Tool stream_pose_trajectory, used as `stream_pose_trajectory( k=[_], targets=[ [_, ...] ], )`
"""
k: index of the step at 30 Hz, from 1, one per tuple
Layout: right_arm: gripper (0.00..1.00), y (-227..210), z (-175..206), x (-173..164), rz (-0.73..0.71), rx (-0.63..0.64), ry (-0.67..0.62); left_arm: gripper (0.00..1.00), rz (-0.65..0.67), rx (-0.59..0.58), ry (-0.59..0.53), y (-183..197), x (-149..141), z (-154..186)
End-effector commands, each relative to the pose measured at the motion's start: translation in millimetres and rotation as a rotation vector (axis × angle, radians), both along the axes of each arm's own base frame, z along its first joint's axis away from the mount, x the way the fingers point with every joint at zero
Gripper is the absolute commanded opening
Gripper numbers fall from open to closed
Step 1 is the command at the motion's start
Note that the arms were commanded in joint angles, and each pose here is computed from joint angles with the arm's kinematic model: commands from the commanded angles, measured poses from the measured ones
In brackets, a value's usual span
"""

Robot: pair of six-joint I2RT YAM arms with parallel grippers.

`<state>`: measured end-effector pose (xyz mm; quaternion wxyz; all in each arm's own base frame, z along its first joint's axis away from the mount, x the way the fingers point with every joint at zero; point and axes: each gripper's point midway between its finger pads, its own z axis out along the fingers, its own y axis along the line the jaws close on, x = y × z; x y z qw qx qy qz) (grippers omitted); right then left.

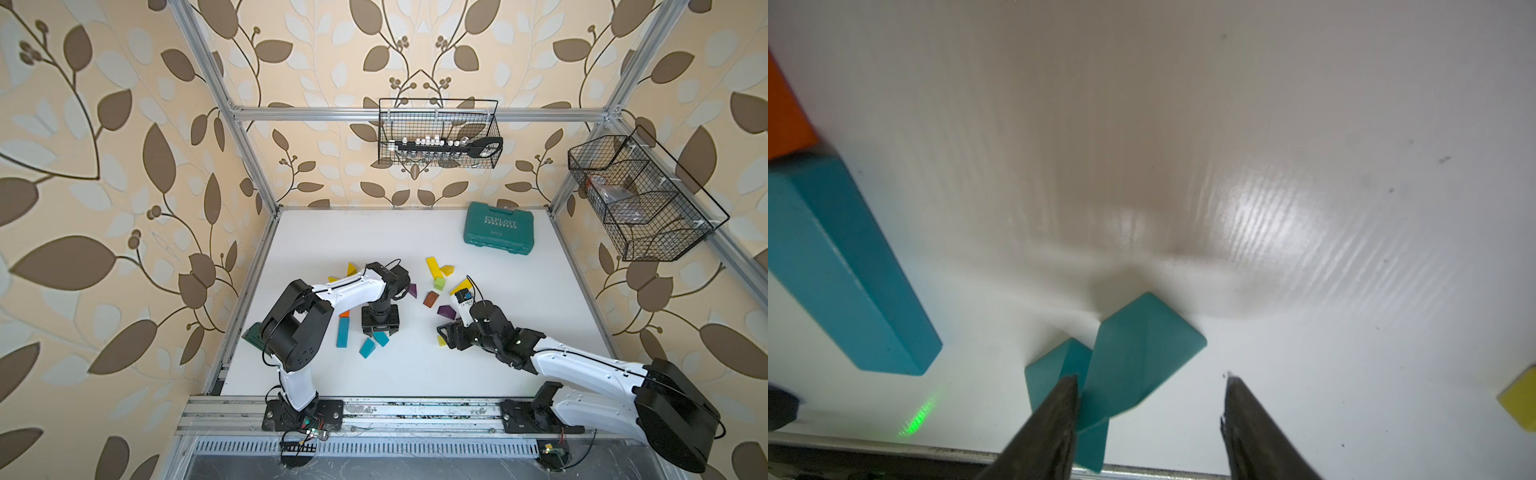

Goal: Assemble a small pinwheel with building blocks
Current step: Pick up the building block from the center of the board.

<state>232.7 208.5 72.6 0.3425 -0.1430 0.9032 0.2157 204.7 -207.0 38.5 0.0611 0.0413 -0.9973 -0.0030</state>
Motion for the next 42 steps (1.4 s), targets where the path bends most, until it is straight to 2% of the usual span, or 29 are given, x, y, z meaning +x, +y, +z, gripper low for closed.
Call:
stream_pose_trajectory(
  k=[1, 10, 20, 22, 26, 29, 32, 41, 42],
  targets=[
    [0.76, -2, 2, -1, 0.014, 0.003, -0.027, 0.55, 0.045, 0.031, -0.005, -1, 2, -3],
    [0.78, 0, 10, -4, 0.037, 0.025, -0.048, 0.44, 0.011, 0.094, 0.019, -11, 17, -10],
    [0.78, -1, 12, -5, 0.037, 0.039, -0.052, 0.16, -0.070, 0.159, 0.015, -16, 26, -1],
    [0.78, -2, 12, -4, 0.031, 0.039, -0.047, 0.11, -0.097, 0.211, -0.001, -10, 28, 6],
    [0.79, -1, 13, -4, 0.028, 0.049, -0.049, 0.08, -0.190, 0.439, -0.055, 10, 40, 26],
    [0.79, -2, 14, -4, 0.025, 0.055, -0.055, 0.08, -0.259, 0.586, -0.059, 15, 47, 26],
    [0.79, -5, 16, -5, 0.016, 0.054, -0.066, 0.10, -0.296, 0.625, -0.039, 10, 48, 14],
    [0.79, -14, 22, -5, -0.008, 0.050, -0.102, 0.47, -0.309, 0.520, -0.020, -14, 39, -13],
    [0.79, -15, 22, -5, -0.008, 0.050, -0.103, 0.48, -0.305, 0.510, -0.021, -16, 39, -14]
  ],
)
